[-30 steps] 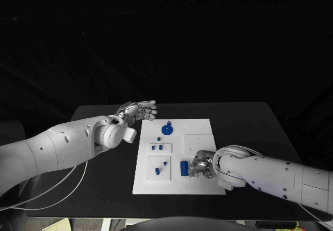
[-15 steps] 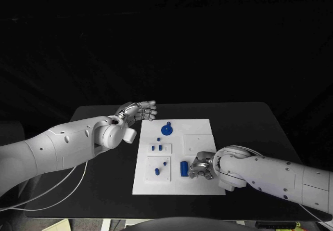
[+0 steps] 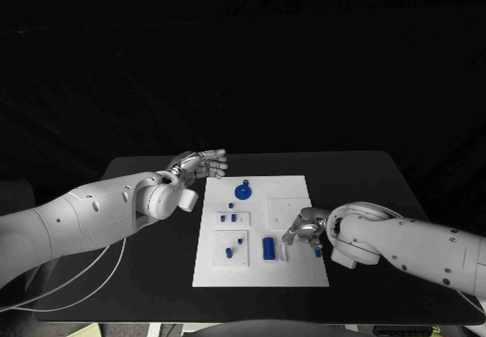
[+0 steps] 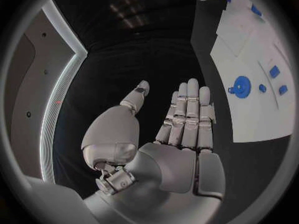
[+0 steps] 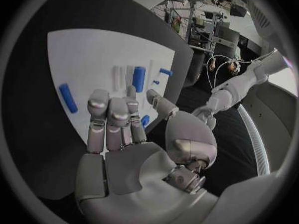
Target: Assemble the parts on the task board
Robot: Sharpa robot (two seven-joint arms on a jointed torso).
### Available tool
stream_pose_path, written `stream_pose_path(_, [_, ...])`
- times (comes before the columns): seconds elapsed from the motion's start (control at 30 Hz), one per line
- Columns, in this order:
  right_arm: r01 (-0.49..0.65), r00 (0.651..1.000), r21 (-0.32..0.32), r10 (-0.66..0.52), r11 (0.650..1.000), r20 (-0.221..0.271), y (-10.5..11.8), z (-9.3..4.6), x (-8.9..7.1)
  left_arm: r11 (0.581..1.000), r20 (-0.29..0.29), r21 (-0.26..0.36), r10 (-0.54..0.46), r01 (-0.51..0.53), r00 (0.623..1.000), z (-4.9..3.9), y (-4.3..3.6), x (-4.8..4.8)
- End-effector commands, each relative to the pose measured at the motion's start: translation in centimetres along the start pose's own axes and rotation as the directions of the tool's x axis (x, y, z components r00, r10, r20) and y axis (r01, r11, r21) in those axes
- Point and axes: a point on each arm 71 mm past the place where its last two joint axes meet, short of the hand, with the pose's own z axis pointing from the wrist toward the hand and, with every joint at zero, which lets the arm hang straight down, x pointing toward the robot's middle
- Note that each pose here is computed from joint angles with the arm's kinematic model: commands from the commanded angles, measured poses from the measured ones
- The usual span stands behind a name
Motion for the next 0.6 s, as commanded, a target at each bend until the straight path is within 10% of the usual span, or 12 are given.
stream_pose_path(0.03, [0.067,0.996,0.004,-0.067,0.998,0.064,-0.7,-0.7,-2.0,1.0,-0.023,0.009,-0.005,0.006,1.0,0.05,-0.15,0.34])
stream_pose_path(0.6, [0.218,0.966,0.192,-0.239,0.957,0.096,-5.3,-2.1,-5.4,1.0,-0.028,0.009,-0.007,0.007,1.0,0.04,-0.17,0.48])
